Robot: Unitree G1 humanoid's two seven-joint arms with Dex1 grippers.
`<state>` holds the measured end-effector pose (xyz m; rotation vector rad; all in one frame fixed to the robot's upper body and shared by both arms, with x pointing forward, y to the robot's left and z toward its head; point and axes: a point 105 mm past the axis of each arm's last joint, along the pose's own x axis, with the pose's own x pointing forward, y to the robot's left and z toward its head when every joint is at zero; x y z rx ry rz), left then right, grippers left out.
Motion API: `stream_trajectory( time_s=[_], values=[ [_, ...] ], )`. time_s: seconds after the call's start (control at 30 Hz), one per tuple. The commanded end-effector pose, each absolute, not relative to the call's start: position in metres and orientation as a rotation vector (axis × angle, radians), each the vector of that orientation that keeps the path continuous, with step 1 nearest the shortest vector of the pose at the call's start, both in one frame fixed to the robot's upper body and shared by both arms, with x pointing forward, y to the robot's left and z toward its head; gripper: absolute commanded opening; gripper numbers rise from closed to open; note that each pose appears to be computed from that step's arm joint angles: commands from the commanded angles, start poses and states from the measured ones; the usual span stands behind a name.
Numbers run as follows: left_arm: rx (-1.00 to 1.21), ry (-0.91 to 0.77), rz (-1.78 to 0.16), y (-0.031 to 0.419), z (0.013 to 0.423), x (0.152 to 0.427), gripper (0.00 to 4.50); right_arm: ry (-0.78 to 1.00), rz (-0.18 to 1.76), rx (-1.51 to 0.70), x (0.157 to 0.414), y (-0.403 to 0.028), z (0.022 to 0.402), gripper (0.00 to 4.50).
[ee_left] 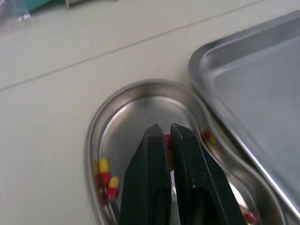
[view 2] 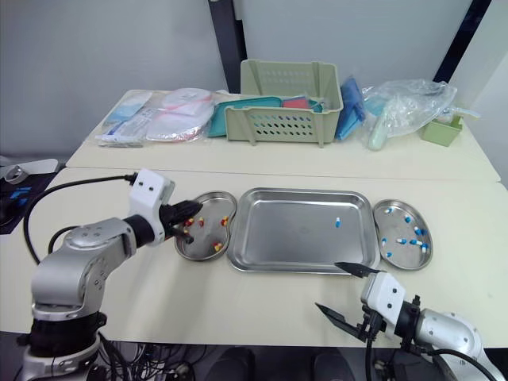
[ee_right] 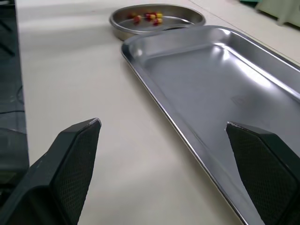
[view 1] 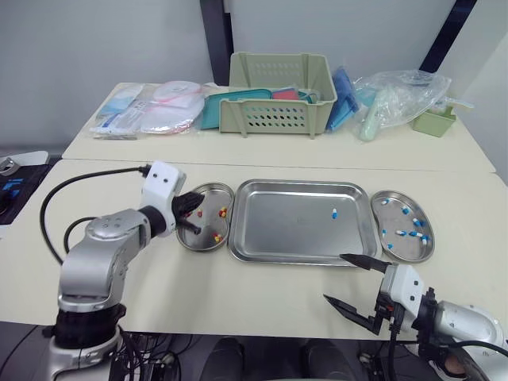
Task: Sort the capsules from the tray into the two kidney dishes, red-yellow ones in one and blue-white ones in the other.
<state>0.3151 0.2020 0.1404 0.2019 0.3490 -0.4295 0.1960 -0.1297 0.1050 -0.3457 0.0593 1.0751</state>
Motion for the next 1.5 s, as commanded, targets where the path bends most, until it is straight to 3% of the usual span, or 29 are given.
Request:
stream_trajectory(
  time_s=[0.03,0.3,0.4,0.77,1.07,1.5],
  values=[
    [0.218,0.308,-0.428,0.202,0.151,0.310,0.02,0.023,1.134,-0.339,0.199,-0.121,0.116,4.50],
    [0.184,0.256,-0.400,0.196,0.150,0.311,0.02,0.022,1.140,-0.338,0.206,-0.119,0.118,4.50],
    [0.166,0.250,-0.392,0.198,0.150,0.309,0.77,0.023,1.137,-0.337,0.207,-0.119,0.118,4.50],
    [0.132,0.232,-0.376,0.206,0.155,0.305,4.36,0.017,1.124,-0.343,0.210,-0.121,0.118,4.50],
    [0.121,0.147,-0.380,0.240,0.165,0.292,4.46,-0.015,0.935,-0.373,0.213,-0.152,0.133,4.50],
    [0.185,0.305,-0.214,0.355,0.130,0.248,4.46,0.274,0.551,-0.526,0.195,-0.318,0.144,4.50]
  ],
)
